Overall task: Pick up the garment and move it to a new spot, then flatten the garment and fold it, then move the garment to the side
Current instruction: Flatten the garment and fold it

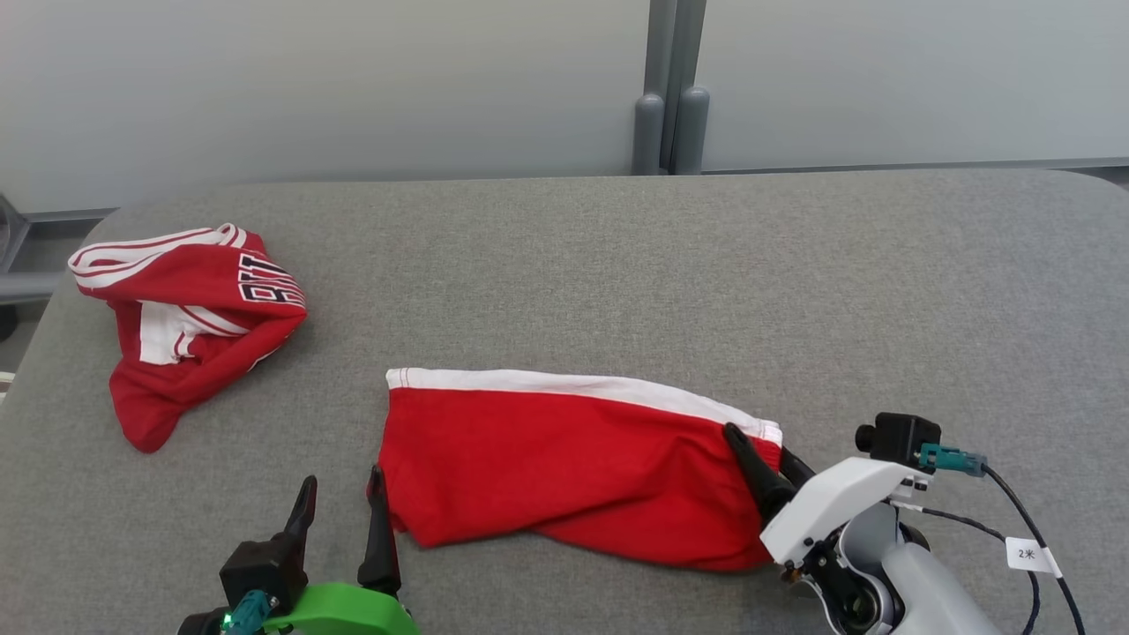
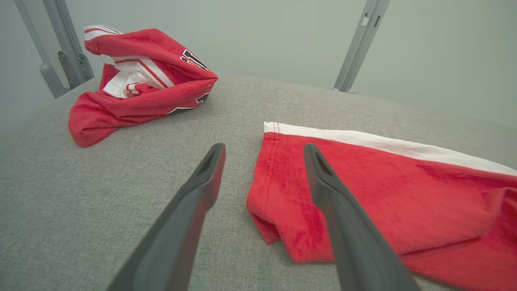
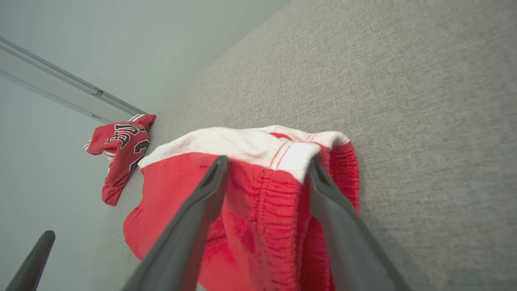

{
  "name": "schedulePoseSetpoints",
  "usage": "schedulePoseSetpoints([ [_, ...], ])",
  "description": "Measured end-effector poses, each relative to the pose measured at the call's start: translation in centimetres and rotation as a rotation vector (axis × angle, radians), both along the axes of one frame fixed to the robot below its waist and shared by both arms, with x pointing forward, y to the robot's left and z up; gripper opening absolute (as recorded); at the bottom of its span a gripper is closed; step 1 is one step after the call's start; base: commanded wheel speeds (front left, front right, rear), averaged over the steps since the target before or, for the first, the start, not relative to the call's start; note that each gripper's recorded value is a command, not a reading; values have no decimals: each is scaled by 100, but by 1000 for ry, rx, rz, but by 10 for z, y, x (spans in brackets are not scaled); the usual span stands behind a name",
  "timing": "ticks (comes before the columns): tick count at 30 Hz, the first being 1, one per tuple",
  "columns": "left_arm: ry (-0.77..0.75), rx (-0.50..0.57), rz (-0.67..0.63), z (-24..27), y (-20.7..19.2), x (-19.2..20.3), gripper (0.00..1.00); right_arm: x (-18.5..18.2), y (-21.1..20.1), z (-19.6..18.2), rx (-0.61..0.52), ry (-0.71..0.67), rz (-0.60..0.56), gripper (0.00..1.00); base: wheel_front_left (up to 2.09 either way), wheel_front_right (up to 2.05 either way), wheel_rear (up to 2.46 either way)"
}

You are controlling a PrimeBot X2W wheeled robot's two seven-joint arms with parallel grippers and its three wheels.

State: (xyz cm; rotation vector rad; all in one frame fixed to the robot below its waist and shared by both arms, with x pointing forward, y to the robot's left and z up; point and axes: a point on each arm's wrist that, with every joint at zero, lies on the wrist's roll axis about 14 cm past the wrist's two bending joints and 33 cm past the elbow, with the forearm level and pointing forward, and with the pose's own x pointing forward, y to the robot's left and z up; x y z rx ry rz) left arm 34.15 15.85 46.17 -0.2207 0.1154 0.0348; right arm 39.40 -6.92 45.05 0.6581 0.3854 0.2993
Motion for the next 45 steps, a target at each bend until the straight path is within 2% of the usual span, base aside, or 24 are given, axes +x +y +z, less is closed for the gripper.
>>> schedulePoseSetpoints([
  [1,1,0,2,0,1,0,100,2,1,1,3,-1,-1,85,0,0,0],
  [2,3,1,3,-1,1,0,100,4,1,1,6,-3,-1,82,0,0,0],
  [6,6,1,7,-2,2,1,100,8,3,3,19,-4,-3,49,0,0,0],
  [13,9,2,9,-3,3,1,100,16,0,8,41,-17,-27,48,0,0,0],
  [16,10,3,8,-3,3,1,100,18,-2,10,46,-22,-34,37,0,0,0],
  [18,11,4,7,-3,3,1,100,18,-3,10,44,-26,-39,22,0,0,0],
  [19,11,2,7,-3,3,2,100,18,-3,11,42,-31,-39,7,0,0,0],
  [20,11,2,6,-3,2,2,100,19,-3,13,40,-39,-41,0,0,0,0],
  [28,10,-2,-2,-3,0,4,100,19,-15,39,-70,-201,-41,0,0,0,0],
  [32,5,-5,-17,-1,-5,7,100,8,-19,45,-176,-262,12,0,0,0,0],
  [41,3,-25,-56,0,-18,13,100,-39,-25,13,-381,-205,197,0,0,0,0],
  [45,14,-44,-98,0,-28,19,100,-55,-38,-6,-453,-156,221,0,0,0,0],
])
